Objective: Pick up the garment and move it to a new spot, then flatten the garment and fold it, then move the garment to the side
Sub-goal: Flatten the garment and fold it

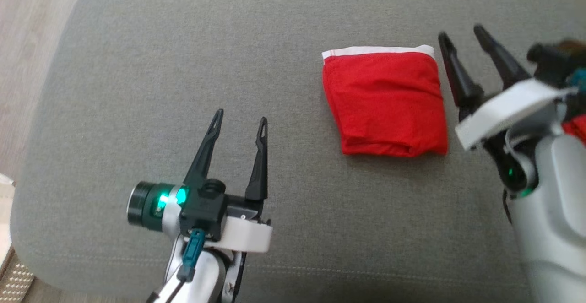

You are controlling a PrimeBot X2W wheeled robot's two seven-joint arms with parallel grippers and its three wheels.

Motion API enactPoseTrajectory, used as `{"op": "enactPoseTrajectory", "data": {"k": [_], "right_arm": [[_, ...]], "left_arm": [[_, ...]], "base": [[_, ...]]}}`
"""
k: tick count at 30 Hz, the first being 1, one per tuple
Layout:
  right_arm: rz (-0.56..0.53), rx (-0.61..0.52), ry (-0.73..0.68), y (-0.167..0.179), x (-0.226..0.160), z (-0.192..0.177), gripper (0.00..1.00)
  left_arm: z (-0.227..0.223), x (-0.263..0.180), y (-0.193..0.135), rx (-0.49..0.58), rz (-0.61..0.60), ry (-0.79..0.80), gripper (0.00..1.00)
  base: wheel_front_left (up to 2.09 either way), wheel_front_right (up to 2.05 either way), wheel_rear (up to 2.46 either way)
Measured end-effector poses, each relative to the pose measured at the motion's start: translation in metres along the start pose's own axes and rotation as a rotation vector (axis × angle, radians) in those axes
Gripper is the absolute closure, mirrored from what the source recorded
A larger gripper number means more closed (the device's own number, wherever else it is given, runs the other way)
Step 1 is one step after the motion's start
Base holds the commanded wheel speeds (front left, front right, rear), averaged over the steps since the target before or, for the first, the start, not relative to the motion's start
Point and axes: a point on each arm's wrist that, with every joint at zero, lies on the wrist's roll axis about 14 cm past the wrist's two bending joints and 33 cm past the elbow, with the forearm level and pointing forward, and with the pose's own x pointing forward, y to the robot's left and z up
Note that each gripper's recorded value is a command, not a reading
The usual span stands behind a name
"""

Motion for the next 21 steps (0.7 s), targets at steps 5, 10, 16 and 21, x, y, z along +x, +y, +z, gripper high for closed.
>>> {"op": "enactPoseTrajectory", "data": {"k": [5, 10, 16, 21], "right_arm": [[-0.014, -0.015, 0.048, -0.003, -0.003, -0.032, 1.00], [0.007, -0.046, 0.025, 0.011, 0.017, -0.046, 1.00], [0.048, -0.076, 0.065, 0.035, 0.046, -0.067, 1.00], [0.035, -0.094, 0.150, 0.033, 0.057, -0.095, 1.00]], "left_arm": [[-0.006, -0.006, 0.005, 0.002, 0.018, 0.023, 0.00], [-0.008, -0.009, 0.011, 0.008, 0.034, 0.035, 0.00], [-0.012, -0.015, 0.016, 0.012, 0.045, 0.055, 0.00], [-0.017, -0.019, 0.024, 0.023, 0.072, 0.076, 0.00]], "base": [[0.00, 0.00, 0.00], [0.00, 0.00, 0.00], [0.00, 0.00, 0.00], [0.00, 0.00, 0.00]]}}
